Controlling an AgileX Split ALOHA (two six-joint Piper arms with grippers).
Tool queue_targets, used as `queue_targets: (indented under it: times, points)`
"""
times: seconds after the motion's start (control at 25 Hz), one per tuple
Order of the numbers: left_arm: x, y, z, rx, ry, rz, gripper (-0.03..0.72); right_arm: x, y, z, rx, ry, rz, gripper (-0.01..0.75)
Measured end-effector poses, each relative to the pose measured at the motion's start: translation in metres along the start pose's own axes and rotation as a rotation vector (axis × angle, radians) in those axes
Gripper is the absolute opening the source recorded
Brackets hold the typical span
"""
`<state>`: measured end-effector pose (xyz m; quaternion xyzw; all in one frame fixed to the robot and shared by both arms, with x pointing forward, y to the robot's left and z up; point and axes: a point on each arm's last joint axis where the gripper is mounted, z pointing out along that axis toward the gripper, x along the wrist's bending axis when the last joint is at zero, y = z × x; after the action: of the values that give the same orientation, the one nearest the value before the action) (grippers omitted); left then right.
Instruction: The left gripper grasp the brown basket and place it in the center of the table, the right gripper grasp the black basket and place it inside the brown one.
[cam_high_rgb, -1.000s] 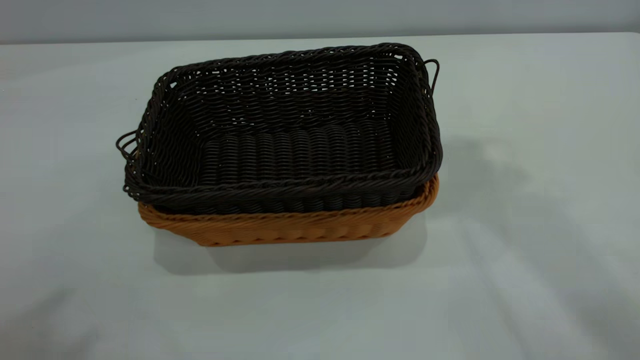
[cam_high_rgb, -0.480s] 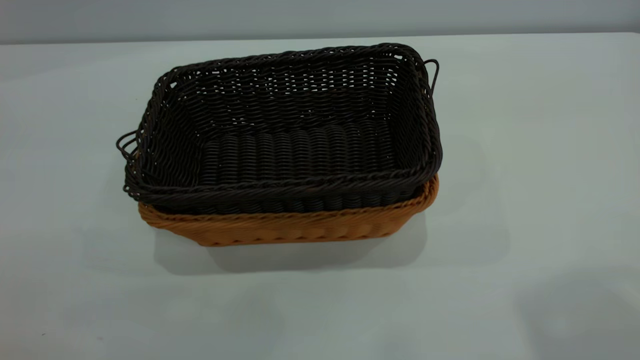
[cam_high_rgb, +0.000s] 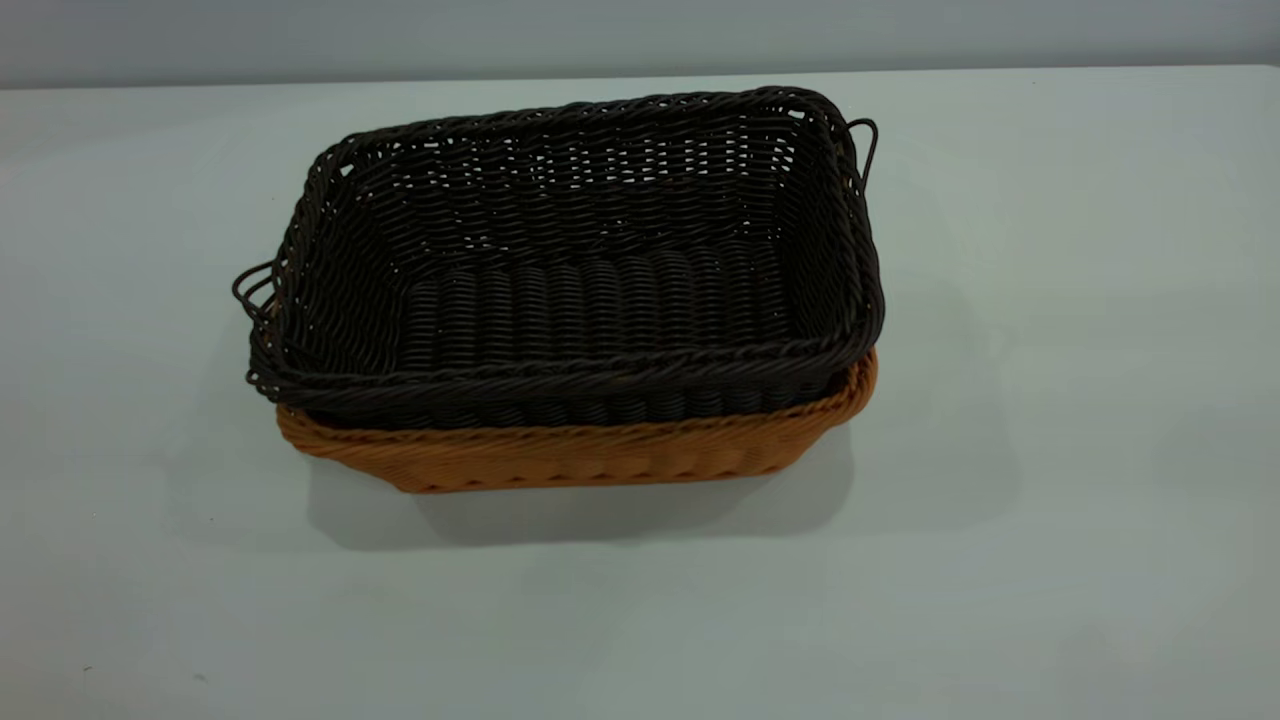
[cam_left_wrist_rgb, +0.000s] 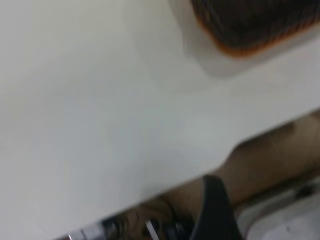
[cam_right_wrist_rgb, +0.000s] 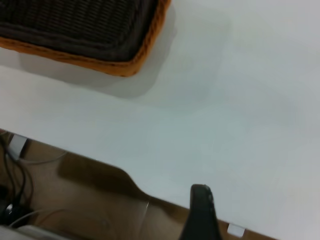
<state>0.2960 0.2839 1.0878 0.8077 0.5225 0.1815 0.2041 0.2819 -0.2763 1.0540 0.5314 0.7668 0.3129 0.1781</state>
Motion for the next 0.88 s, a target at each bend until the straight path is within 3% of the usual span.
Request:
queue_targets:
  times: [0.28, 0.52, 0.88]
  points:
    - [-0.008, -0.041, 0.042, 0.085, -0.043, -0.009, 0.468, -0.001, -0.023, 0.0, -0.051, -0.012, -0.009, 0.499]
    - [-0.009, -0.045, 0.039, 0.016, -0.052, -0.023, 0.468, -0.001, -0.023, 0.0, -0.052, -0.01, -0.009, 0.499]
    - [-0.009, -0.046, 0.039, 0.011, -0.054, -0.024, 0.468, -0.001, -0.024, -0.001, -0.06, -0.017, 0.002, 0.499]
